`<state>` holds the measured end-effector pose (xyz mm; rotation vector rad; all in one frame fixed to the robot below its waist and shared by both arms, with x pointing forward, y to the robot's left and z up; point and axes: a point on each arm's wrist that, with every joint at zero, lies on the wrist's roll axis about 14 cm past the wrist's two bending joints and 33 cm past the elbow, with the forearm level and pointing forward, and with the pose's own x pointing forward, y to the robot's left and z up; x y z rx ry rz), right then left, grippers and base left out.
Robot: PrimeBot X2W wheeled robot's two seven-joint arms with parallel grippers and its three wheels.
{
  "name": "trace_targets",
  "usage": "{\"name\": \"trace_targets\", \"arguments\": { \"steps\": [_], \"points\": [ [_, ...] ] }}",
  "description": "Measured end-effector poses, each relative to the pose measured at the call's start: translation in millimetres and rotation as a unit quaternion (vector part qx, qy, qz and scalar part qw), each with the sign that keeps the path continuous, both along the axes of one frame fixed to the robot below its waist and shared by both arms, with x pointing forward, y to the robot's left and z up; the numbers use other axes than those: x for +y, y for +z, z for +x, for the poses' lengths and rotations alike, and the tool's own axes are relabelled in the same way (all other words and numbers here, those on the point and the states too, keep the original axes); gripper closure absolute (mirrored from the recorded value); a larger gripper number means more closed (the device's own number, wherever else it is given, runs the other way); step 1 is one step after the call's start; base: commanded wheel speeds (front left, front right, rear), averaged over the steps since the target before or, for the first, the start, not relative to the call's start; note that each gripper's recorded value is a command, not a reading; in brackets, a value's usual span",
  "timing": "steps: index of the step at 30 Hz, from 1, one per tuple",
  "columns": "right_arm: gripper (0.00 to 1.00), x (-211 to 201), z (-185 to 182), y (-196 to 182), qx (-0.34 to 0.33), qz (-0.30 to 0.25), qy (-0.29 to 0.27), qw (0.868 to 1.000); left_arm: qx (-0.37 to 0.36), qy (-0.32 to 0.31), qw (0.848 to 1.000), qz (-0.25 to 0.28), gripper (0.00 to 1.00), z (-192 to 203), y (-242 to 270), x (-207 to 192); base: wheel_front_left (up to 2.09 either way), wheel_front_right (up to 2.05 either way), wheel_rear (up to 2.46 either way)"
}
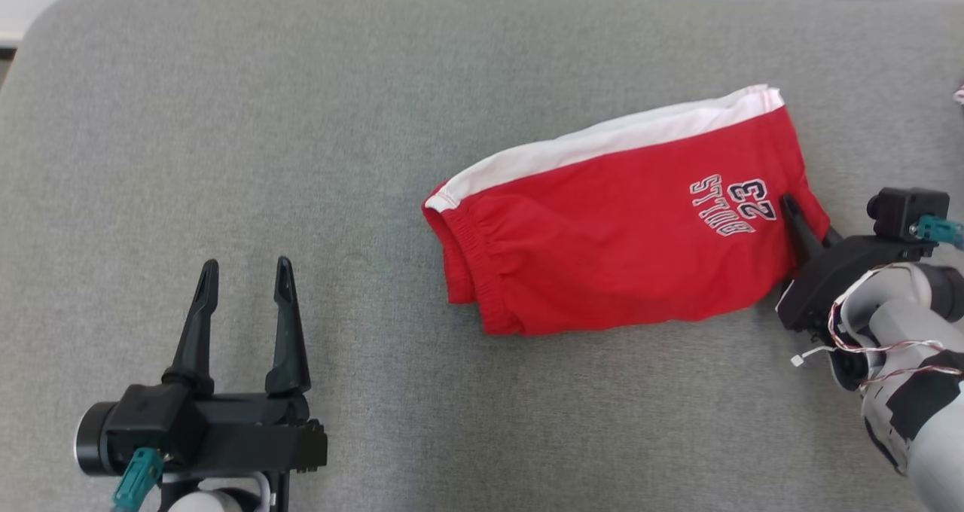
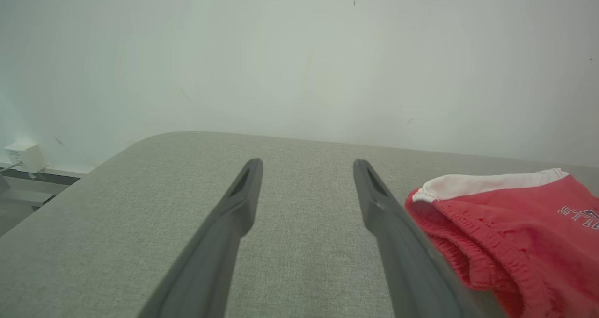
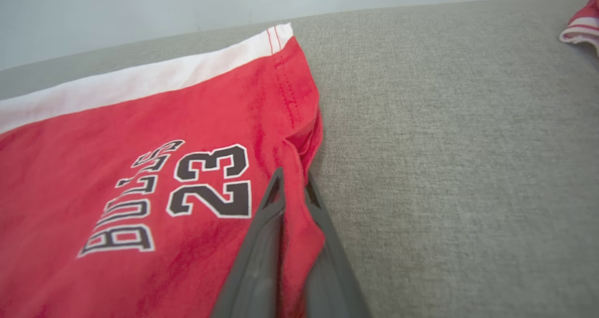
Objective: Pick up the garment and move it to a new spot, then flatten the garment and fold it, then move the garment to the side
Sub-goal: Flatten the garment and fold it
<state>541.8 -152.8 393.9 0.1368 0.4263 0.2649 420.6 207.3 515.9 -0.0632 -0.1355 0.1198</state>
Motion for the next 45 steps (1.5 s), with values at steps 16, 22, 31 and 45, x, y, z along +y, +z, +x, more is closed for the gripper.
{"name": "trace_targets", "arguments": {
  "steps": [16, 22, 31, 45],
  "points": [
    [1.00, -68, -68, 17, -0.010, 0.011, -0.064, 0.998, 0.005, -0.033, 0.999, 0.001, 0.00, -15, -1, -15, 0.00, 0.00, 0.00],
    [1.00, -112, -86, 33, -0.029, 0.014, -0.116, 0.993, -0.004, -0.051, 0.999, 0.000, 0.00, -16, 5, -27, 0.00, 0.00, 0.00],
    [1.00, -110, -86, 50, -0.060, 0.036, -0.125, 0.990, -0.007, -0.058, 0.998, 0.003, 0.00, -17, 7, -34, 0.00, 0.00, 0.00],
    [1.00, -1, -79, 94, -0.136, 0.101, 0.004, 0.985, -0.014, -0.043, 0.999, 0.005, 0.00, -24, 13, -24, 0.00, 0.00, 0.00]
  ]
}}
